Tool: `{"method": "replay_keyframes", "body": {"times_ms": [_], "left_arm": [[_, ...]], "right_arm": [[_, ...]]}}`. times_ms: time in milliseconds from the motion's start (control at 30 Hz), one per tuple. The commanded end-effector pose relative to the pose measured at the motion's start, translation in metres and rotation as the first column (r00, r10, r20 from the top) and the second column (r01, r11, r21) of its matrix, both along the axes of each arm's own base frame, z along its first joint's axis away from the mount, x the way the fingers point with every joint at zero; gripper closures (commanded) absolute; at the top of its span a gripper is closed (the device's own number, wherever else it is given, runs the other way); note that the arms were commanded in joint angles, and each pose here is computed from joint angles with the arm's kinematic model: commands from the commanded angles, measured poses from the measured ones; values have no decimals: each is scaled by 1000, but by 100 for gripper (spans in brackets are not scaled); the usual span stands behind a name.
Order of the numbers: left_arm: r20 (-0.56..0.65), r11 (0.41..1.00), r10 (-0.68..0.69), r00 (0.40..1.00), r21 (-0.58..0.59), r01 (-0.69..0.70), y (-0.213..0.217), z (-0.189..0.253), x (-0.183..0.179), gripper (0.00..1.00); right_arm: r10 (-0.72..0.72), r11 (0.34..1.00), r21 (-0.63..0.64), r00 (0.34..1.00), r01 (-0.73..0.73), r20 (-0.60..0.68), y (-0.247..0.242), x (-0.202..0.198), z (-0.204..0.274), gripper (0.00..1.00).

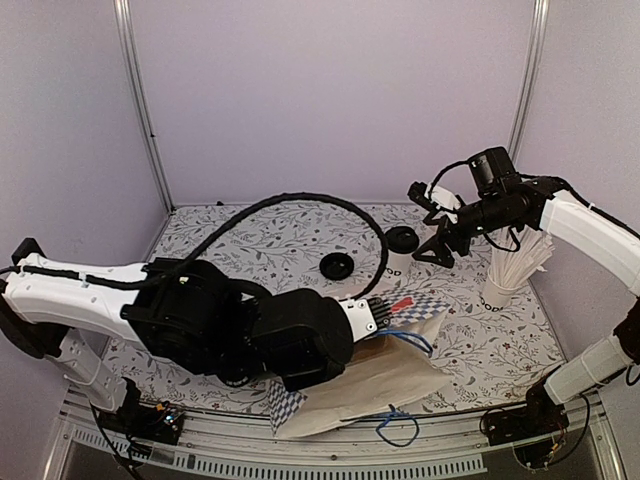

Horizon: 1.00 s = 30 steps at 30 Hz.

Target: Pack the takeout coffee

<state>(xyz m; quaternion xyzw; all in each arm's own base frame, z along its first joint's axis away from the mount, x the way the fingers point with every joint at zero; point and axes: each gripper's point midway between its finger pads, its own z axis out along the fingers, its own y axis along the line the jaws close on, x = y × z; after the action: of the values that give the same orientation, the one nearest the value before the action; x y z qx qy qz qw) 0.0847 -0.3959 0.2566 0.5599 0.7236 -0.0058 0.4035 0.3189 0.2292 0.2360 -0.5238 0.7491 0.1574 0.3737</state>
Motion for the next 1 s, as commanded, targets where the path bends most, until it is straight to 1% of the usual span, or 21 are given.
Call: {"method": "replay_keyframes", "body": {"times_ms": [0,200,267,333,400,500,633,733,867,967], "left_arm": [[-18,996,74,997,-39,-75,9,10,28,46],[-36,978,164,986,-124,-167,30,23,73,43],[-85,964,199,976,-163,-211,40,23,91,38],[-146,949,222,964,-196,-248,50,19,110,38],[-162,938,231,959,-223,-264,58,17,124,37],[-167,922,243,956,-265,-281,71,20,144,37],[-184,908,201,962,-334,-254,77,28,155,36],[-198,900,187,962,-358,-248,81,32,158,35],[-207,896,172,963,-374,-240,85,38,155,31],[-214,883,170,962,-401,-245,89,45,152,26]], "right_arm": [[-7,1000,27,1000,7,3,0,-1,10,1],[-20,999,29,998,22,-51,4,6,11,1],[-23,999,22,999,24,-49,4,9,10,1],[-32,999,10,999,33,-44,3,13,10,1],[-51,999,-1,998,51,-39,3,21,11,1],[-83,996,-22,994,81,-72,5,34,5,1],[-116,992,-57,988,111,-100,8,52,-5,1],[-128,989,-89,984,118,-127,11,64,-17,1],[-160,982,-127,978,143,-137,13,83,-31,1],[-183,976,-148,972,161,-147,15,96,-44,1]]}}
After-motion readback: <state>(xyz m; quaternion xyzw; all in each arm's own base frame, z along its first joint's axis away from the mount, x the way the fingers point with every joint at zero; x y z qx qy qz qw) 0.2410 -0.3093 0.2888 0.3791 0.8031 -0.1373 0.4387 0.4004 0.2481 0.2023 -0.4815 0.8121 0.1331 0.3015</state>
